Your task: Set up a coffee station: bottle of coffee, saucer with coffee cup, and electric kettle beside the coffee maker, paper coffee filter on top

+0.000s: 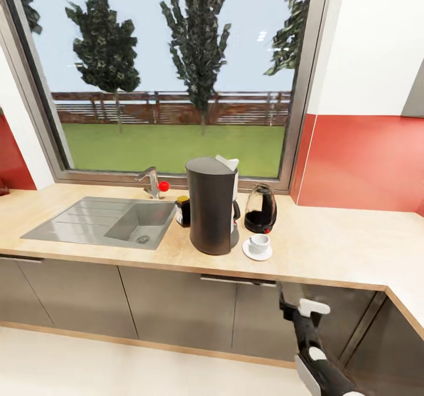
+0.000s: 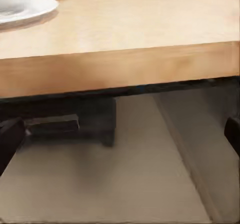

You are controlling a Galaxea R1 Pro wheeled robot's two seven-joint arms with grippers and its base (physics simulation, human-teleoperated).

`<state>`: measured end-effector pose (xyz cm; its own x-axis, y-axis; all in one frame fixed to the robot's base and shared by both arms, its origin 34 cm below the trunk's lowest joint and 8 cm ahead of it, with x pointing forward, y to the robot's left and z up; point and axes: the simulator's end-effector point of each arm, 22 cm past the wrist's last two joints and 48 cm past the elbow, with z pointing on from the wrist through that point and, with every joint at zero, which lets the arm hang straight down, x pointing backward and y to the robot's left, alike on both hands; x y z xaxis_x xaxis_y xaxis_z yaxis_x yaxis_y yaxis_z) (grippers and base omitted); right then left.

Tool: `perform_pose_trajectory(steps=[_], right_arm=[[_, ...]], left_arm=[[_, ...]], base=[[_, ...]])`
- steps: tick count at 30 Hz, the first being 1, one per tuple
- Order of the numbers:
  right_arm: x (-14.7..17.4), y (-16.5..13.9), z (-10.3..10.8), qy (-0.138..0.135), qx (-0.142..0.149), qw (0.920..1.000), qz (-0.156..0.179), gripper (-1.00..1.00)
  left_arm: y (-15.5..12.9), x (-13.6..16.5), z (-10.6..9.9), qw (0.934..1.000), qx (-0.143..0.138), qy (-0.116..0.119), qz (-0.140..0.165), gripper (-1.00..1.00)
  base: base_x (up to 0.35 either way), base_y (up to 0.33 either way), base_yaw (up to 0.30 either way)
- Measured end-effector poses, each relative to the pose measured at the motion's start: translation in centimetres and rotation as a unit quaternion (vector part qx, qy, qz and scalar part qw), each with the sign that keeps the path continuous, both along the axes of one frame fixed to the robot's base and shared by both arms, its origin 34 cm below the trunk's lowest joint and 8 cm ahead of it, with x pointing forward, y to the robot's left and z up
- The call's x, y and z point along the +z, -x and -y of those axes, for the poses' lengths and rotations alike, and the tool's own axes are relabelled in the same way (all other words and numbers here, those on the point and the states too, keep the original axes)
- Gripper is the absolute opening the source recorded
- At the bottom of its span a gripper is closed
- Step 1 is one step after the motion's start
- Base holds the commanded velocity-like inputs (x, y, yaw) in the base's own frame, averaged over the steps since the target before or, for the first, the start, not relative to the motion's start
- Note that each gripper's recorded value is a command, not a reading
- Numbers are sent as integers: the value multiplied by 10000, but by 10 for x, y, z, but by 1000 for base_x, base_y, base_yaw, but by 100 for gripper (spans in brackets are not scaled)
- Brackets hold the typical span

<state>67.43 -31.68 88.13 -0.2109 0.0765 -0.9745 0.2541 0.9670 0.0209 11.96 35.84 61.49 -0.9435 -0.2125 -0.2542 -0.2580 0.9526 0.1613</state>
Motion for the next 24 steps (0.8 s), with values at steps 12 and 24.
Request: perform_pose_trajectory(steps=[12,24], right_arm=[[-60,110,0,167,-255,9991,296,100],[-232,261,-23,-150,109,9021,-4311,100]], left_arm=[[-2,-1,5,10000,-9,37,16,100],[-2,-1,6,10000,-23,55,12,100]], base=[[0,0,0],[0,0,0]])
